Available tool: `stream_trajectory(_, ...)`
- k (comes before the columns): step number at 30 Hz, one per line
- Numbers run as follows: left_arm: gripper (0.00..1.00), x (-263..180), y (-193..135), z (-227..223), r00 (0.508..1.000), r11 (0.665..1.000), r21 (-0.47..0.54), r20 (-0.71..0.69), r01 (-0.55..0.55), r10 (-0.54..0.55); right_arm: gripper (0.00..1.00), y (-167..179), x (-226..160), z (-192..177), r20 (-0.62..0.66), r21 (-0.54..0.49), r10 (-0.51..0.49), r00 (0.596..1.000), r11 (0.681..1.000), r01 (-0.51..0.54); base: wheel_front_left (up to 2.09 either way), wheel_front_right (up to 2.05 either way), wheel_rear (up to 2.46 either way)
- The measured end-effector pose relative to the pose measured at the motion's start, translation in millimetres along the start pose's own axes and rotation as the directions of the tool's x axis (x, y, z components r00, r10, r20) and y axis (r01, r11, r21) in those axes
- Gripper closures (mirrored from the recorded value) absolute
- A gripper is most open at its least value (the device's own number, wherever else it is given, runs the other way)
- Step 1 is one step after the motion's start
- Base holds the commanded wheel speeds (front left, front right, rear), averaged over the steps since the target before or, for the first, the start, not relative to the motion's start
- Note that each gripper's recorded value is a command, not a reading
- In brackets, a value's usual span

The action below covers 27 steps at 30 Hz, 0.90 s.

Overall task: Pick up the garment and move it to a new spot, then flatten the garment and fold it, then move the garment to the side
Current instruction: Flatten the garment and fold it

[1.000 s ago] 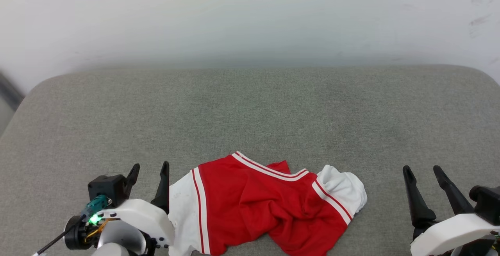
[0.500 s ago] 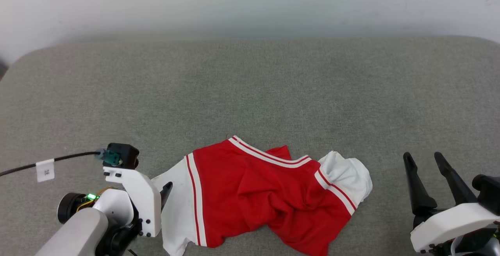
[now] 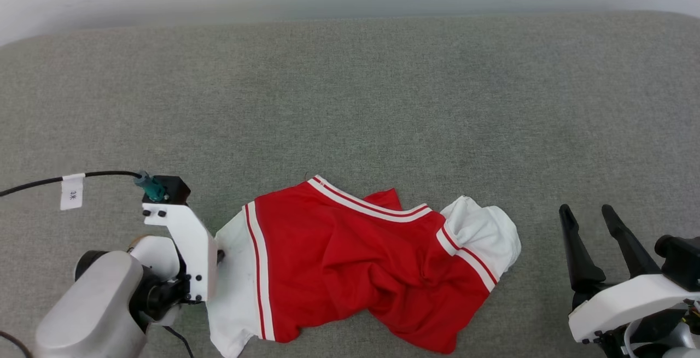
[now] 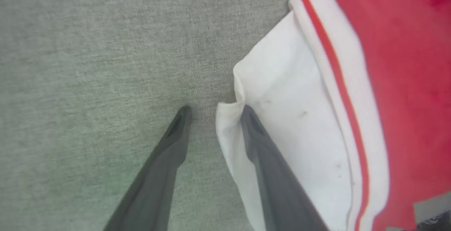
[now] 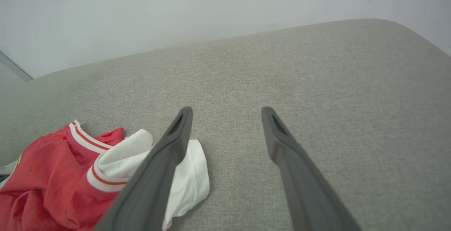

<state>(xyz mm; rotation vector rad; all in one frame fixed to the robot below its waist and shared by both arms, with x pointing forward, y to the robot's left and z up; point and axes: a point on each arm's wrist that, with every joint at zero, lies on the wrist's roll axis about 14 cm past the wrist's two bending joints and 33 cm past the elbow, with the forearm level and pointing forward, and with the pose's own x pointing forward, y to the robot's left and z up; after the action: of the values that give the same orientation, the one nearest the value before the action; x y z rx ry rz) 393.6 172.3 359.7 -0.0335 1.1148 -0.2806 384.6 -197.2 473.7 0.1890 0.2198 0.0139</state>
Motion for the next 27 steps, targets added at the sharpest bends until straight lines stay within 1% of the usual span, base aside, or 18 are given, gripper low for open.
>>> stream_trajectory(4,1.0,3,-11,4,0.998,1.0,-0.003,0.065,0.023,-0.023,0.0,0,1,5,0.013,0.0,0.0,1.0,1.0,0.0,0.0,0.0,0.0)
stream_trajectory(6,1.0,0,-10,10,0.992,1.0,-0.004,0.129,0.007,-0.006,0.0,-1,0,6,0.018,0.0,-0.002,1.0,1.0,0.002,0.0,0.0,0.0)
stream_trajectory(9,1.0,-9,-11,21,0.972,0.999,-0.035,0.234,-0.004,0.012,0.0,-2,-3,9,0.02,0.001,-0.005,1.0,1.0,0.005,0.0,0.0,0.0)
stream_trajectory(11,1.0,-19,-9,32,0.95,0.999,-0.051,0.312,-0.016,0.031,0.0,-4,-6,7,0.004,0.009,-0.01,1.0,1.0,0.01,0.0,0.0,0.0)
stream_trajectory(15,1.0,-50,-1,58,0.879,0.996,-0.061,0.47,-0.061,0.083,0.0,-6,-8,4,-0.032,0.013,-0.014,0.999,1.0,0.015,0.0,0.0,0.0)
stream_trajectory(19,1.0,-78,-2,71,0.812,0.995,-0.06,0.575,-0.086,0.105,0.0,-7,-7,-12,-0.143,0.033,-0.004,0.99,0.999,0.009,0.0,0.0,0.0)
stream_trajectory(21,1.0,-88,-5,75,0.786,0.994,-0.059,0.609,-0.089,0.106,0.0,-6,-2,-23,-0.24,0.037,0.019,0.971,0.999,-0.01,0.0,0.0,0.0)
stream_trajectory(23,1.0,-94,-5,77,0.77,0.994,-0.06,0.628,-0.096,0.113,0.0,-6,5,-31,-0.329,0.033,0.042,0.944,0.999,-0.032,0.0,0.0,0.0)
stream_trajectory(27,1.0,-99,-12,83,0.752,0.995,-0.045,0.652,-0.087,0.095,0.0,7,21,-47,-0.5,0.014,0.098,0.861,0.994,-0.105,0.0,0.0,0.0)
